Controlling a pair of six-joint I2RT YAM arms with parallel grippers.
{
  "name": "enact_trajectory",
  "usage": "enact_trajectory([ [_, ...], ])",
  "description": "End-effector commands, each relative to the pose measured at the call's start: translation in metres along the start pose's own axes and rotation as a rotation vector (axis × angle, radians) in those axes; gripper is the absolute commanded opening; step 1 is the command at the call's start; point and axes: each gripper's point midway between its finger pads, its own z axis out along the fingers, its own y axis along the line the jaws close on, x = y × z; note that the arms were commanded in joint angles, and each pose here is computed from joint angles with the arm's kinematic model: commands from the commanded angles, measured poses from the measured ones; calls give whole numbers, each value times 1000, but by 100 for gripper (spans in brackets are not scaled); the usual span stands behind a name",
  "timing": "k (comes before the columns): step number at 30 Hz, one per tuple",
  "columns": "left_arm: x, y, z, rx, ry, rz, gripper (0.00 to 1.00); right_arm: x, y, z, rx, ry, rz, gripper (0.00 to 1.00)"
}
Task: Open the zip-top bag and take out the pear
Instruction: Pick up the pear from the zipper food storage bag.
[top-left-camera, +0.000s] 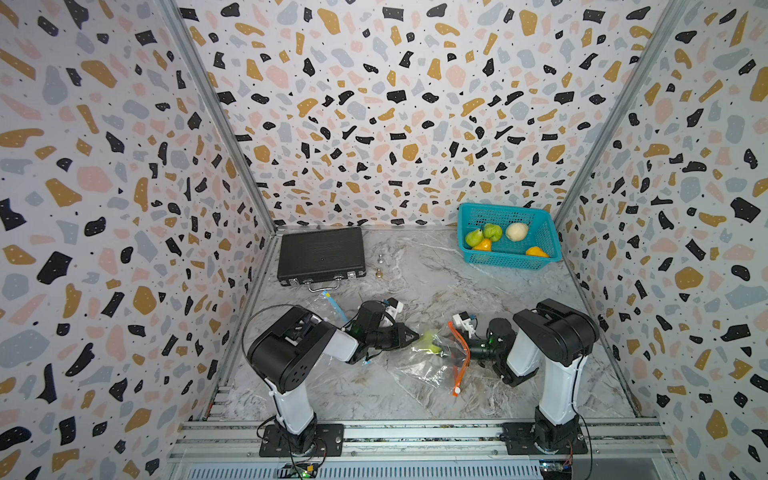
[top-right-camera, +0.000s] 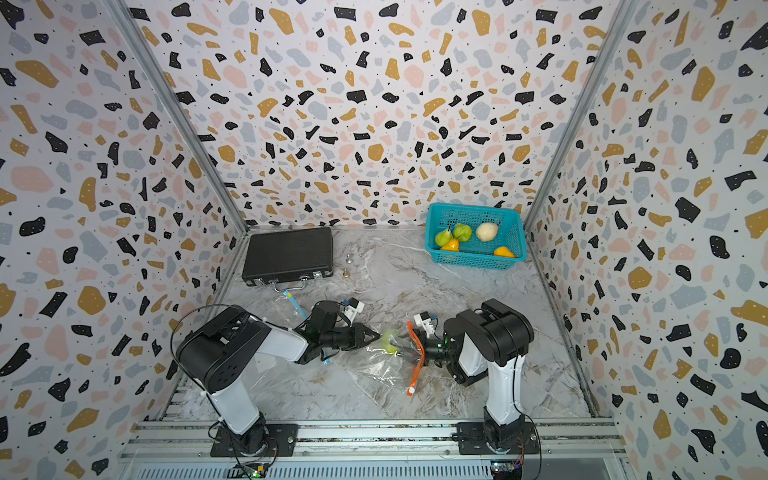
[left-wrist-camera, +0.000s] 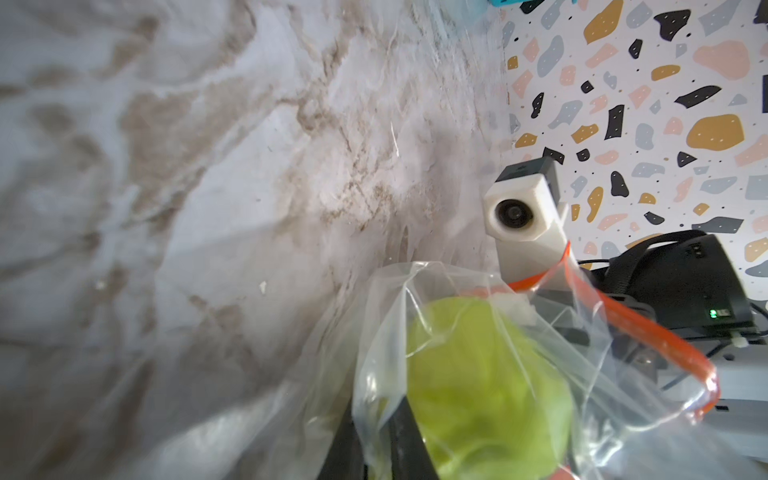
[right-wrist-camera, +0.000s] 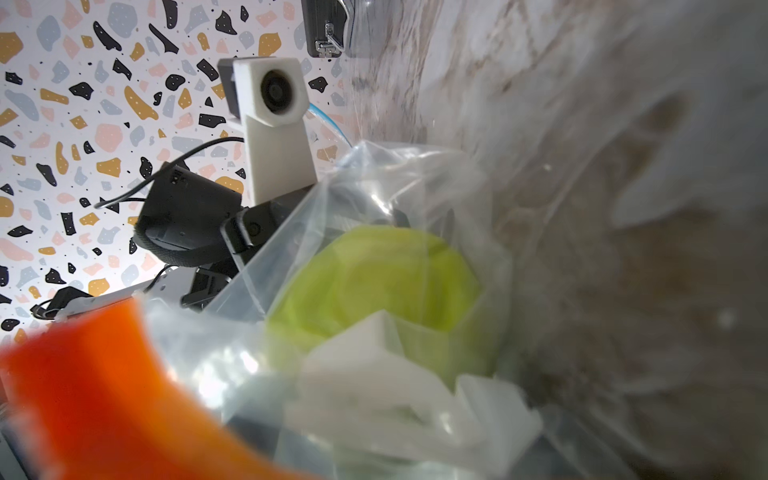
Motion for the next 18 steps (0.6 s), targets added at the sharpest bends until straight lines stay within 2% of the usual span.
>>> enact_trajectory([
  [1,24,2,13,2,82,-18,13,1,-28,2,81,-22,79,78],
  [3,27,4,13,2,90,-25,13,-3,-32,0,96,-51,88,86],
  [9,39,12,13,3,115,-38,13,-18,-38,-6,123,-137,97,89],
  [18,32,-11,23,99,111,-57,13,-3,-26,-2,84,-50,75,89],
])
